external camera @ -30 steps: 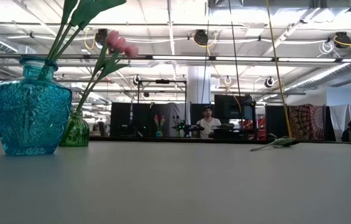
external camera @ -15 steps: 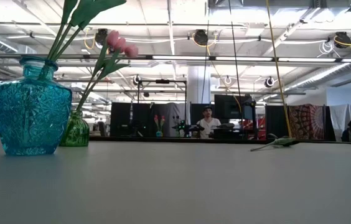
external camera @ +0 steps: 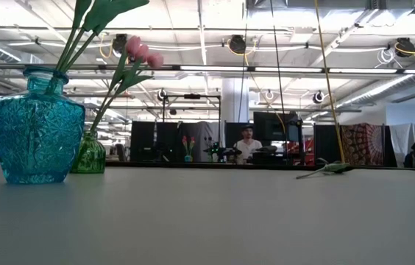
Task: Sort flowers into vase by color
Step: Put the black flower into the red vase
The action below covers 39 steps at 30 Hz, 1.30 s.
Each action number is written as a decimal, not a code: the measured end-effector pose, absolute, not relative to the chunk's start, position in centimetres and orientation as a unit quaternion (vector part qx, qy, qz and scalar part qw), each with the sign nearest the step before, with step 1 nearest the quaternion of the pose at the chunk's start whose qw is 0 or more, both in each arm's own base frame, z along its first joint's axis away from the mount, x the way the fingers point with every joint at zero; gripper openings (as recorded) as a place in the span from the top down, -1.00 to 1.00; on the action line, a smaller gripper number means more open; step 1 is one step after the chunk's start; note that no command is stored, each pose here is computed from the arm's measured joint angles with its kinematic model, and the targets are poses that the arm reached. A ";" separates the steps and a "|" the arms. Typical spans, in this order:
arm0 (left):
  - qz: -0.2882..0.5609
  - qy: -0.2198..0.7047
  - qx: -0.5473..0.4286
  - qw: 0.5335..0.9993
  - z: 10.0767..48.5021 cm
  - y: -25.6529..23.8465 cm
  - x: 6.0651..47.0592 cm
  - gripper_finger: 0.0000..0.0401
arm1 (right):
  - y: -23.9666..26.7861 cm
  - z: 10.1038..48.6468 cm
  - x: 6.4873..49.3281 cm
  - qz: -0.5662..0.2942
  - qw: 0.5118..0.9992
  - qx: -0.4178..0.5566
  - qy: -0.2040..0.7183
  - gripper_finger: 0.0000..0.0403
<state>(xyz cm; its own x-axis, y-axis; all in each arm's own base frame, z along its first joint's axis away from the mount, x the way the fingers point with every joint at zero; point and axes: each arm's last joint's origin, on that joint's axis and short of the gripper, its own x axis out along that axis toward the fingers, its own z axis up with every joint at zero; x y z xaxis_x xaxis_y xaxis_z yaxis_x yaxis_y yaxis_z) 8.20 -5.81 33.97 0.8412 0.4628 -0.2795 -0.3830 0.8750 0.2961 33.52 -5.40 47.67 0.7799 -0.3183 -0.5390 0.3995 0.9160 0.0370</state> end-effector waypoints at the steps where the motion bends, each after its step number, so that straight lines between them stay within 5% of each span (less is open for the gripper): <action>1: 0.221 0.175 0.119 0.952 34.0 -5.8 8.2 -0.04 | -5.4 47.4 33.6 -0.188 0.938 0.065 0.285 0.16; 9: 0.216 0.182 0.149 0.948 34.0 -5.8 8.2 -0.04 | -5.6 44.1 34.4 -0.210 0.890 0.068 0.399 0.16; 17: 0.216 0.182 0.150 0.947 34.0 -5.8 8.2 -0.04 | -6.4 42.8 32.3 -0.340 0.804 -0.005 0.488 0.16; 31: 0.215 0.182 0.144 0.949 34.0 -5.9 8.2 -0.04 | -2.3 51.9 18.4 -0.309 0.897 0.033 0.315 0.16; 39: 0.216 0.181 0.135 0.950 33.9 -5.9 8.3 -0.04 | -1.4 50.8 12.3 -0.325 0.905 0.026 0.272 0.16</action>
<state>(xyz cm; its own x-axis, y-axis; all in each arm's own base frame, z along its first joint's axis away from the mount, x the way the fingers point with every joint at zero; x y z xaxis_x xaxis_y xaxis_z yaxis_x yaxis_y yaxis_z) 8.26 -5.88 33.95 0.8412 0.4596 -0.2847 -0.3624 0.8702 0.3339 12.31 -1.38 50.85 0.6407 -0.5748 -0.5091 0.6028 0.7872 -0.1302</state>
